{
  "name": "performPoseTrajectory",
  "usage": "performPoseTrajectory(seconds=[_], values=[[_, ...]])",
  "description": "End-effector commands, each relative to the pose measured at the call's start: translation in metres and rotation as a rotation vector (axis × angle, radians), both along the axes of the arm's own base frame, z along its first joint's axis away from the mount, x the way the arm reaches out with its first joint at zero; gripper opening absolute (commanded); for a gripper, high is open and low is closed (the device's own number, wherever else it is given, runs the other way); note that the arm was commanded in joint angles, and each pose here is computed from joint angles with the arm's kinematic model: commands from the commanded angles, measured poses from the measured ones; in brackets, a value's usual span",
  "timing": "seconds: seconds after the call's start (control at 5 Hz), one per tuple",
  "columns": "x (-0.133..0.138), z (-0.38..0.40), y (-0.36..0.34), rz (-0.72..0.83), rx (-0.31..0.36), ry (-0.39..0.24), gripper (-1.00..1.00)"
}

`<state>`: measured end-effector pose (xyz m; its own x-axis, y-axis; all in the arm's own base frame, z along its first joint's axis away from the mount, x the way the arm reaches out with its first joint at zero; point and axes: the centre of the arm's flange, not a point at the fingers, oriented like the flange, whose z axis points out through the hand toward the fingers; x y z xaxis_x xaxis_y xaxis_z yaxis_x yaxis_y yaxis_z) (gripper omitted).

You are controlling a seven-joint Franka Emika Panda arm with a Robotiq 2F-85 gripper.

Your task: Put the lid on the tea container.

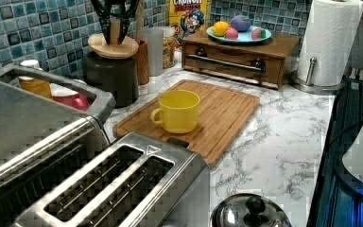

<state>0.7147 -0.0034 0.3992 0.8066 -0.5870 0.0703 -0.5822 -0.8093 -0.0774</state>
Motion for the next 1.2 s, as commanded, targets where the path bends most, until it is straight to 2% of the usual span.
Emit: performPoseTrajectory(seconds=[0.2,0.8,1.0,1.2], values=[[0.026,0.157,0.027,-0.007,0.041,-0.315,-1.00],[0.044,0.129,0.030,-0.009,-0.047,-0.214,-1.00],[0.052,0.116,0.027,-0.027,-0.022,-0.174,-1.00],[0.055,0.113,0.030,-0.015,-0.027,-0.147,-1.00]])
